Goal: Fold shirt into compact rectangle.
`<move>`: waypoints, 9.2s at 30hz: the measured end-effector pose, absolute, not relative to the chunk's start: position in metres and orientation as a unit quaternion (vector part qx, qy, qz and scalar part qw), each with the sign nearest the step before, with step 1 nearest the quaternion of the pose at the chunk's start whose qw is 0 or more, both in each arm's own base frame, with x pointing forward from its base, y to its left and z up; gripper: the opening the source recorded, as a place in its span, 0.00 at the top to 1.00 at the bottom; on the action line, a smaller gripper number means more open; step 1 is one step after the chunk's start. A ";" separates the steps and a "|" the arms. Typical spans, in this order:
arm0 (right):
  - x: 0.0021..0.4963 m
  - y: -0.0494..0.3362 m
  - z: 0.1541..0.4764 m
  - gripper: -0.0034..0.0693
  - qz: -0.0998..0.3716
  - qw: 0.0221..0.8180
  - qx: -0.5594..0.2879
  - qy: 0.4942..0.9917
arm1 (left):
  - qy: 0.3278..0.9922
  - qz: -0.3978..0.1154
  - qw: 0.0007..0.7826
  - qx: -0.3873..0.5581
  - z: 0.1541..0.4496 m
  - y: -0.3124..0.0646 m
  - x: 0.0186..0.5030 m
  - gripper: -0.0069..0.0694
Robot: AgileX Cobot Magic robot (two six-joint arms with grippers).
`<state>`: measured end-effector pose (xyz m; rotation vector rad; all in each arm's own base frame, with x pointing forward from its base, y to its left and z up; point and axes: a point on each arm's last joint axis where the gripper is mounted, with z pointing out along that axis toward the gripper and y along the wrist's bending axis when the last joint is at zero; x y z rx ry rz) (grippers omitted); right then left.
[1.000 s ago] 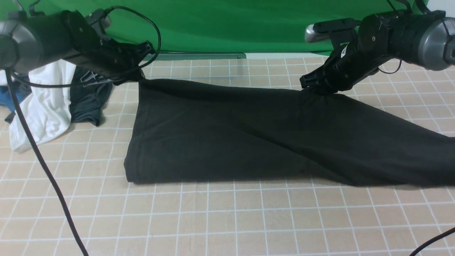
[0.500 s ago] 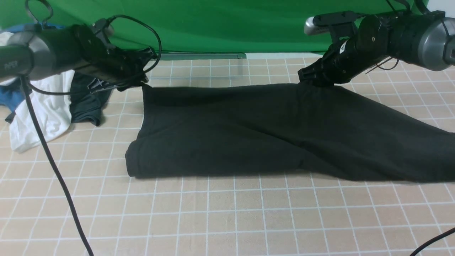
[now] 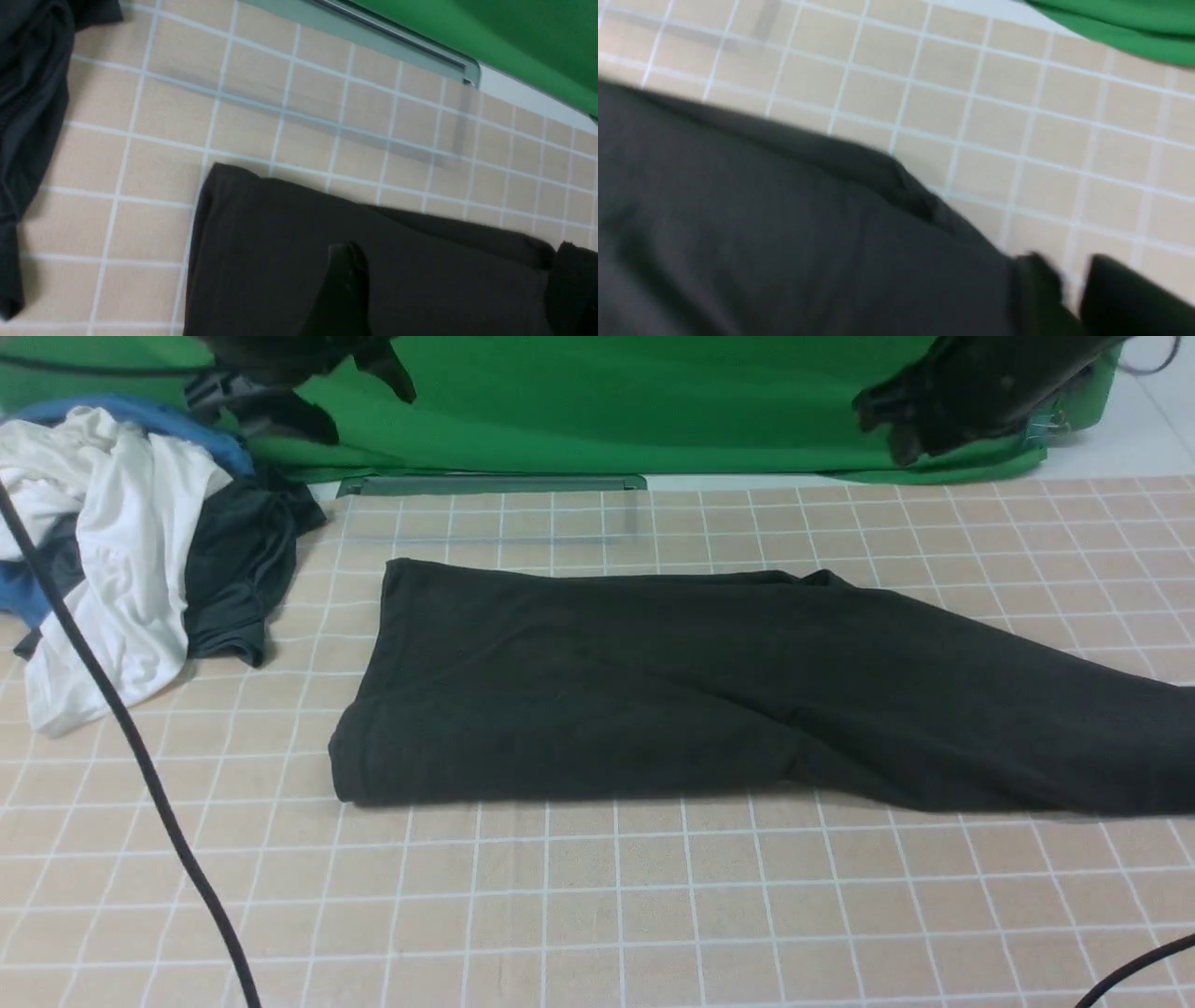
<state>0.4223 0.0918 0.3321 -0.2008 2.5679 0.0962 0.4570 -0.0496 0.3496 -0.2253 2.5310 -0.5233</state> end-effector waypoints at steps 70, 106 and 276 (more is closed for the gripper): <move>0.275 -0.022 0.272 0.83 -0.036 0.123 0.051 0.990 | 0.992 -0.062 0.064 -0.087 0.204 -0.033 0.293 0.82; 0.349 -0.057 0.157 0.20 -0.057 0.039 0.088 0.994 | 0.991 -0.055 0.070 -0.096 0.201 -0.031 0.292 0.82; 0.063 0.051 0.324 0.88 0.245 0.668 -0.228 0.664 | 0.938 -0.166 0.284 -0.107 0.398 0.047 0.297 0.89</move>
